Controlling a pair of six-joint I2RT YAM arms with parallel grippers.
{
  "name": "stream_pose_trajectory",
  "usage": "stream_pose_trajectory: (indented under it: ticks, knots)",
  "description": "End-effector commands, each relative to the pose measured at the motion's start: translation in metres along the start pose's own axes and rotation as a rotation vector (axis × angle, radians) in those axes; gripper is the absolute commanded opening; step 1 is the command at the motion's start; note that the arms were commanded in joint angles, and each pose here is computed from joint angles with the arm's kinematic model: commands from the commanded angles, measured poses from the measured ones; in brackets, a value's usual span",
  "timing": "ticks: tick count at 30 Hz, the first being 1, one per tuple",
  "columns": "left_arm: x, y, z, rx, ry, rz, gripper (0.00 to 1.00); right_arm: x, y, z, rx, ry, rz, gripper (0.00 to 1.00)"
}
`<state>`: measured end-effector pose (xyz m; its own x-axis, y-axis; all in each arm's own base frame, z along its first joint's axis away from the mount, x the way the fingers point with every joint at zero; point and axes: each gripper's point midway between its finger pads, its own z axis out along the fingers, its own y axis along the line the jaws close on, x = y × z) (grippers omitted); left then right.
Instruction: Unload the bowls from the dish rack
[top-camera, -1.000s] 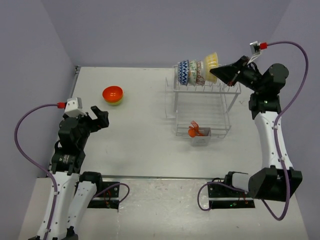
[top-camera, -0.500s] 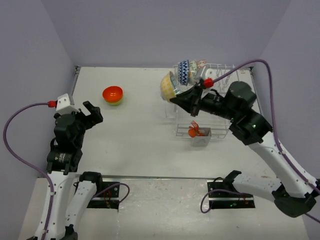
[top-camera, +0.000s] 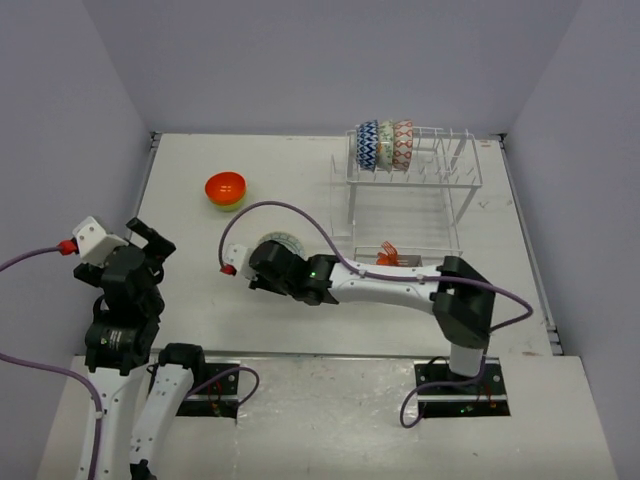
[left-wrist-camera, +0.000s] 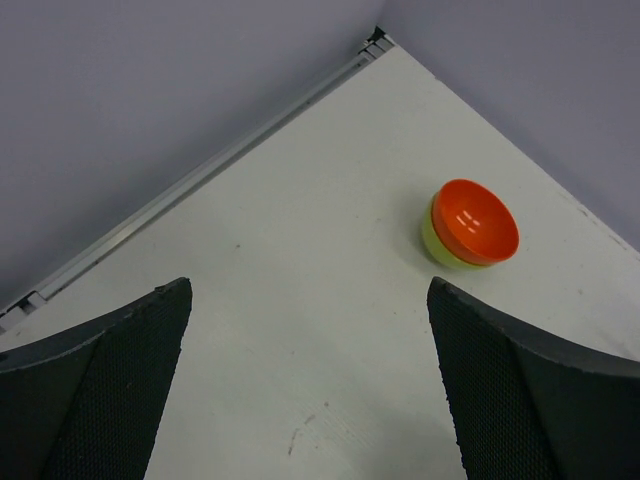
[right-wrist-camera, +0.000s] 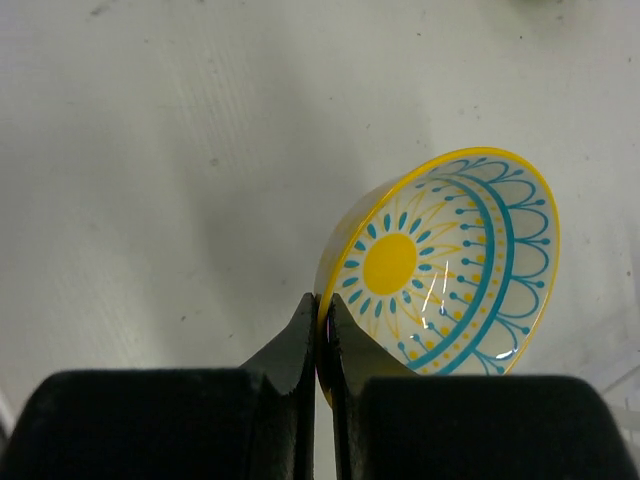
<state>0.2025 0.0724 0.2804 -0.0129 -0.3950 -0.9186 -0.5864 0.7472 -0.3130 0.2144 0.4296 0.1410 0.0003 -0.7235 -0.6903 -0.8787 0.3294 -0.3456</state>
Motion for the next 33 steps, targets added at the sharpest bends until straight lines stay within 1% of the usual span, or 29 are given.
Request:
stream_pose_trajectory:
  ticks: [1,3,6,8,9,11,12,14,16,17,18,20,21,22,23,24,27,28,29,30,32,33]
  knots:
    - [-0.011,0.015,-0.007,-0.067,-0.063,-0.059,1.00,-0.026,-0.043,0.019,0.201,0.013,-0.059,0.00]
    - [-0.007,0.009,-0.004,-0.036,-0.049,-0.043,1.00,-0.013,-0.043,0.048,0.226,0.075,-0.086,0.00]
    - [-0.006,0.006,-0.003,-0.023,-0.046,-0.038,1.00,-0.004,-0.045,0.067,0.199,0.106,-0.071,0.00]
    - [-0.006,0.005,-0.004,-0.015,-0.046,-0.038,1.00,0.003,-0.052,0.076,0.175,0.128,-0.054,0.00]
    - [-0.006,0.005,-0.004,-0.014,-0.047,-0.037,1.00,0.000,-0.054,0.079,0.168,0.124,-0.053,0.00]
    - [-0.006,0.004,-0.004,-0.006,-0.046,-0.037,1.00,0.020,-0.055,0.094,0.153,0.191,-0.092,0.00]
    - [-0.006,0.003,-0.004,0.000,-0.048,-0.039,1.00,0.016,-0.059,0.097,0.156,0.191,-0.098,0.00]
    - [-0.006,0.002,-0.004,0.009,-0.049,-0.036,1.00,0.031,-0.057,0.106,0.115,0.238,-0.117,0.00]
    - [-0.006,0.000,-0.005,0.018,-0.049,-0.034,1.00,0.031,-0.058,0.107,0.093,0.248,-0.105,0.02]
    - [-0.006,0.000,-0.005,0.022,-0.049,-0.033,1.00,0.035,-0.062,0.108,0.089,0.257,-0.094,0.05]
    - [-0.006,-0.001,-0.004,0.026,-0.047,-0.032,1.00,0.032,-0.064,0.108,0.087,0.252,-0.091,0.14]
    - [-0.005,-0.004,-0.004,0.039,-0.046,-0.027,1.00,0.033,-0.066,0.106,0.087,0.257,-0.091,0.24]
    - [-0.005,-0.005,-0.004,0.044,-0.045,-0.024,1.00,0.034,-0.066,0.104,0.086,0.260,-0.093,0.39]
    - [-0.005,-0.006,-0.004,0.050,-0.044,-0.022,1.00,0.033,-0.065,0.102,0.083,0.260,-0.094,0.47]
    - [-0.004,-0.006,-0.004,0.051,-0.042,-0.019,1.00,0.031,-0.064,0.099,0.075,0.255,-0.094,0.52]
    - [-0.004,-0.006,-0.004,0.051,-0.042,-0.019,1.00,0.025,-0.065,0.089,0.066,0.236,-0.087,0.67]
    - [-0.004,-0.006,-0.004,0.052,-0.044,-0.020,1.00,0.001,-0.069,0.062,0.073,0.147,-0.036,0.85]
    - [-0.004,-0.006,-0.004,0.053,-0.043,-0.020,1.00,-0.030,-0.078,0.031,0.079,0.047,0.015,0.94]
    - [-0.004,-0.006,-0.004,0.054,-0.042,-0.020,1.00,-0.046,-0.082,0.013,0.077,-0.008,0.044,0.99]
    - [-0.004,-0.007,-0.004,0.055,-0.040,-0.019,1.00,-0.075,-0.095,-0.029,0.100,-0.121,0.098,0.99]
    - [-0.003,-0.008,-0.003,0.064,-0.037,-0.013,1.00,-0.098,-0.114,-0.076,0.148,-0.227,0.155,0.99]
    - [-0.003,-0.010,-0.003,0.071,-0.038,-0.011,1.00,-0.104,-0.126,-0.098,0.188,-0.279,0.242,0.99]
